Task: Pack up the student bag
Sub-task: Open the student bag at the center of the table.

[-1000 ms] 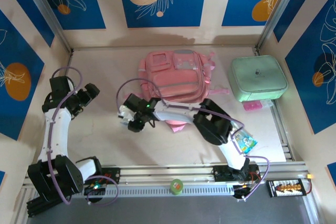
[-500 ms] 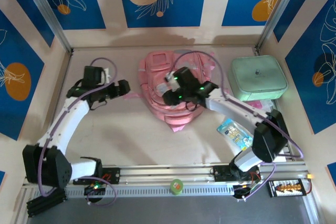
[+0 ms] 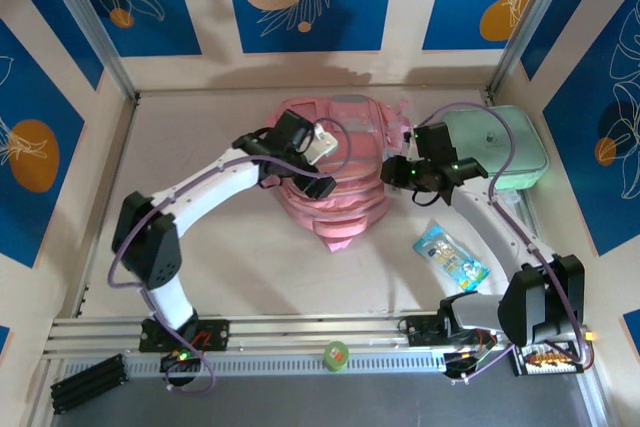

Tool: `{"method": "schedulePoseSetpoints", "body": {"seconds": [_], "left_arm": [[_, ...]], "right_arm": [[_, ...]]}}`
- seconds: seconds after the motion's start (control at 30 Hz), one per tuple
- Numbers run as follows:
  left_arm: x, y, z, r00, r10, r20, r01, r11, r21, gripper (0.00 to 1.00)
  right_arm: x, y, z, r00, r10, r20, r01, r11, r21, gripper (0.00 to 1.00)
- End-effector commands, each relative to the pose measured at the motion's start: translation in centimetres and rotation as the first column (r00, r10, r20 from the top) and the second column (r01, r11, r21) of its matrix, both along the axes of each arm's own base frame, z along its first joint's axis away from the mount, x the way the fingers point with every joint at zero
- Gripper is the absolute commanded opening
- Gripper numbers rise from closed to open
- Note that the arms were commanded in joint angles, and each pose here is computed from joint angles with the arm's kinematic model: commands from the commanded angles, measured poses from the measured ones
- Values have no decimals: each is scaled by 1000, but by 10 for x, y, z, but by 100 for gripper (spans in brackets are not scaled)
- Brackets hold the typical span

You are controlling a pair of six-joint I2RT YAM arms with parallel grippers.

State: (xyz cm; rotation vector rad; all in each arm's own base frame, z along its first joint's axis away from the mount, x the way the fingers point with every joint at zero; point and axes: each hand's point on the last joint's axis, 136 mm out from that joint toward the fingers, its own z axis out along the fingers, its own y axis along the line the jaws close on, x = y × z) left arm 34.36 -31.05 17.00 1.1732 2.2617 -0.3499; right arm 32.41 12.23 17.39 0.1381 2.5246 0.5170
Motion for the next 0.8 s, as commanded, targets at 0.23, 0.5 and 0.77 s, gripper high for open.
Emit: {"method": "schedulePoseSetpoints", "body": {"seconds": [0.23,0.5,0.77], "left_arm": [[8,-20,-24,913,-404,55,385,899,206,85],[14,-20,-28,900,-436,24,417,874,249,59],[17,-23,-2,908,-415,56,400,899,176,28]], "right_arm": [[-6,-3,15,1000,-18,7,17,994,105,33],[-8,-5,20,999,-26,21,23,993,114,33],[-7,-1,23,999,3,37,-9,987,163,34]]}}
